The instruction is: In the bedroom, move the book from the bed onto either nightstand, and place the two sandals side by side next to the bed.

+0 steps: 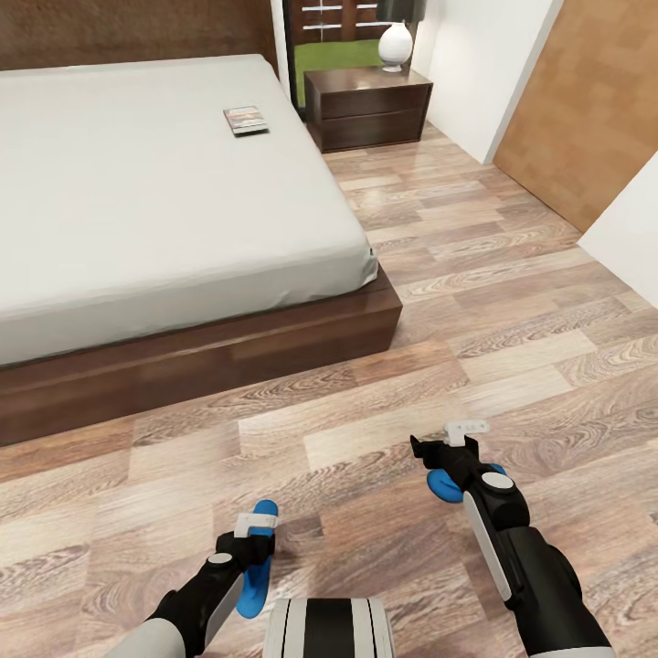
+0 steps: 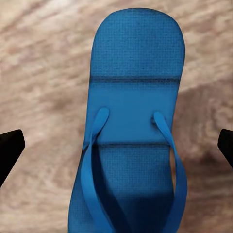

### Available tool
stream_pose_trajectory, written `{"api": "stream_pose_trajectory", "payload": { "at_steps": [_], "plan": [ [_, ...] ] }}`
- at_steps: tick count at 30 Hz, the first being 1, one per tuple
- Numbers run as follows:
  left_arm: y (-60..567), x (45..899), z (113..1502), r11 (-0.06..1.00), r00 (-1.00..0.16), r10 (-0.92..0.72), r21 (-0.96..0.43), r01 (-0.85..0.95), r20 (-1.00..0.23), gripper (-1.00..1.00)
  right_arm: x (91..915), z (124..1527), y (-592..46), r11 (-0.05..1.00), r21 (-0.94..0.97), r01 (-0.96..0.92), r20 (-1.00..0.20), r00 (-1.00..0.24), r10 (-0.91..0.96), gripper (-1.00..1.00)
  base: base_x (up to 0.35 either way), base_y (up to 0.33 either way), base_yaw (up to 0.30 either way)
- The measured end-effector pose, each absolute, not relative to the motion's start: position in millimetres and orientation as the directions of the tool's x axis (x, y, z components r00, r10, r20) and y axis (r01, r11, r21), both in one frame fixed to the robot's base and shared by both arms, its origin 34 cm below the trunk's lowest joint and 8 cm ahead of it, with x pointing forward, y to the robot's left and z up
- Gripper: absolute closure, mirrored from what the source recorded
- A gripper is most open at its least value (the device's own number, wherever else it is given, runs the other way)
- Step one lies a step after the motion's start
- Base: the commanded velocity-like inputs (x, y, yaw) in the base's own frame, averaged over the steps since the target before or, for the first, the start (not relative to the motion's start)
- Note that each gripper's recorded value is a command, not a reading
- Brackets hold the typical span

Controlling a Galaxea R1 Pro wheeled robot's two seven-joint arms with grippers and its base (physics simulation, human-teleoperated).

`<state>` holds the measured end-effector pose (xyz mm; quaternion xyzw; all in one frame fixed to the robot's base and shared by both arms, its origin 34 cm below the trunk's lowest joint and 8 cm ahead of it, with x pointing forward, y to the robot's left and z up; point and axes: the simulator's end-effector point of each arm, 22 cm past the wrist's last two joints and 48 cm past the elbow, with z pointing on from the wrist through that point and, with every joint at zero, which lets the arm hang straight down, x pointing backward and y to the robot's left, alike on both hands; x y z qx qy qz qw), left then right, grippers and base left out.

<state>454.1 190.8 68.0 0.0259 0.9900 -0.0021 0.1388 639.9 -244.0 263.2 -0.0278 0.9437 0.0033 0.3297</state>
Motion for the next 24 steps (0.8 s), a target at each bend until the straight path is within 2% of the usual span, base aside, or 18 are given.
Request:
{"api": "stream_pose_trajectory", "payload": {
  "at_steps": [24],
  "plan": [
    [189.0, 449.9, 66.9, 0.998, -0.962, 0.054, 0.003, 0.056, -0.269, -1.0, 640.1, 263.3, -244.6, 0.999, -0.012, -0.053, -0.623, -0.781, -0.049, -1.0, 0.0, 0.0, 0.0]
  ]
}}
